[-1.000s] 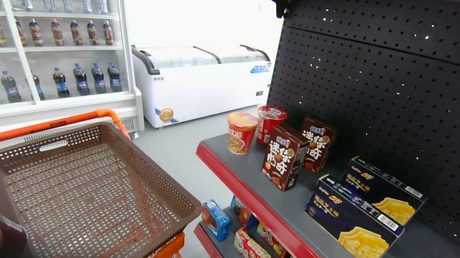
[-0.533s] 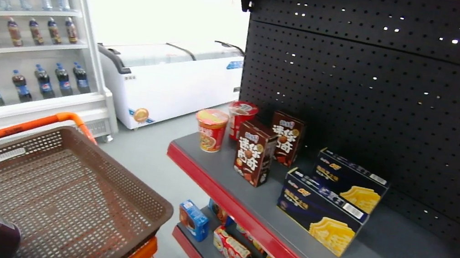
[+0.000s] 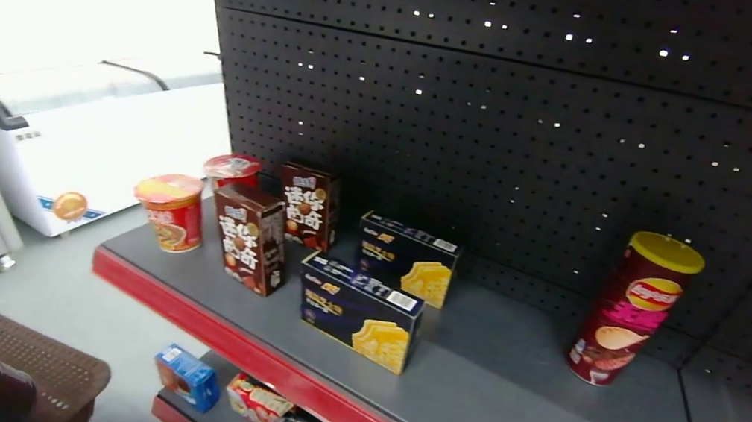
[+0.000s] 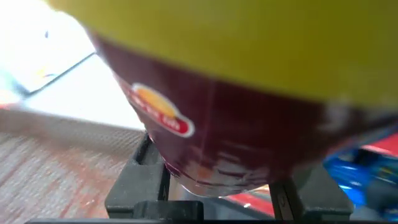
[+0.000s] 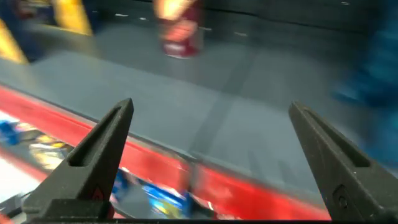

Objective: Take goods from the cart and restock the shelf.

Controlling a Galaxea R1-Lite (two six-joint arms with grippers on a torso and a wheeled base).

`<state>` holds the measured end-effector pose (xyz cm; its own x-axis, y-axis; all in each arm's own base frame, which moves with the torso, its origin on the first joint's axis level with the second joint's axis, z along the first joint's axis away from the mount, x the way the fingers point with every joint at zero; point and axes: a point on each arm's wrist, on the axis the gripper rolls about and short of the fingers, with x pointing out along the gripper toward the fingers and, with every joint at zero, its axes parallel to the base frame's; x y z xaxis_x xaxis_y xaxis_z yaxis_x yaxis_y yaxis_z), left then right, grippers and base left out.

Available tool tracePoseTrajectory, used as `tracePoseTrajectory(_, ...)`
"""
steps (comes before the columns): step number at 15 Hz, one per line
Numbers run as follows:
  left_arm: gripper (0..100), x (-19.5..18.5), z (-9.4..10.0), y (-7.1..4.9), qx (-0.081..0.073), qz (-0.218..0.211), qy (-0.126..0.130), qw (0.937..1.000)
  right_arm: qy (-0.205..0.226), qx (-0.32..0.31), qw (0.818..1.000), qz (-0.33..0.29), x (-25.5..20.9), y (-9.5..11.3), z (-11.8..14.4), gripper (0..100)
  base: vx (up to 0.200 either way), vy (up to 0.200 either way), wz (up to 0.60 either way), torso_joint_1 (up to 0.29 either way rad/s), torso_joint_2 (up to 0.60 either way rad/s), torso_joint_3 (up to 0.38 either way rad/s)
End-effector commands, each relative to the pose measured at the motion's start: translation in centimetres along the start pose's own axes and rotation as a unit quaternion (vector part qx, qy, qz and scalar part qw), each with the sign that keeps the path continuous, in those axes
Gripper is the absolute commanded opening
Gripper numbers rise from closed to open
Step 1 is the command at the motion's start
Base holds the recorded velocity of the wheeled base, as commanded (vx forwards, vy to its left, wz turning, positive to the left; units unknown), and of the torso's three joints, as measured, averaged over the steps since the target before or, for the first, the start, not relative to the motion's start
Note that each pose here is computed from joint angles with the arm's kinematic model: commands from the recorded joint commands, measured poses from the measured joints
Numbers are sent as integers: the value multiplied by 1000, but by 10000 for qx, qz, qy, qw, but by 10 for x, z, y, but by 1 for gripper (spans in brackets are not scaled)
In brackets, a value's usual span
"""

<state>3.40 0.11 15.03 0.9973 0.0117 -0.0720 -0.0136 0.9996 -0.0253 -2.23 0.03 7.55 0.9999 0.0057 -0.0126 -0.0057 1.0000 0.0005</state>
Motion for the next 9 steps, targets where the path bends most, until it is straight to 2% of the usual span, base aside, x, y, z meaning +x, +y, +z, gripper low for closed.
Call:
tracePoseTrajectory(1,0,1,-2,0,-4,3,53,10000,-1,-2,10000,2,0,0,0,100,0,0,-600,-2,2,2)
tracePoseTrajectory(5,0,-1,-7,0,-13,19,68,10000,-1,-2,10000,2,0,0,0,100,0,0,-600,1,2,0)
tracePoseTrajectory(9,0,-3,-7,0,-17,17,7,10000,-1,-2,10000,2,0,0,0,100,0,0,0,0,0,0)
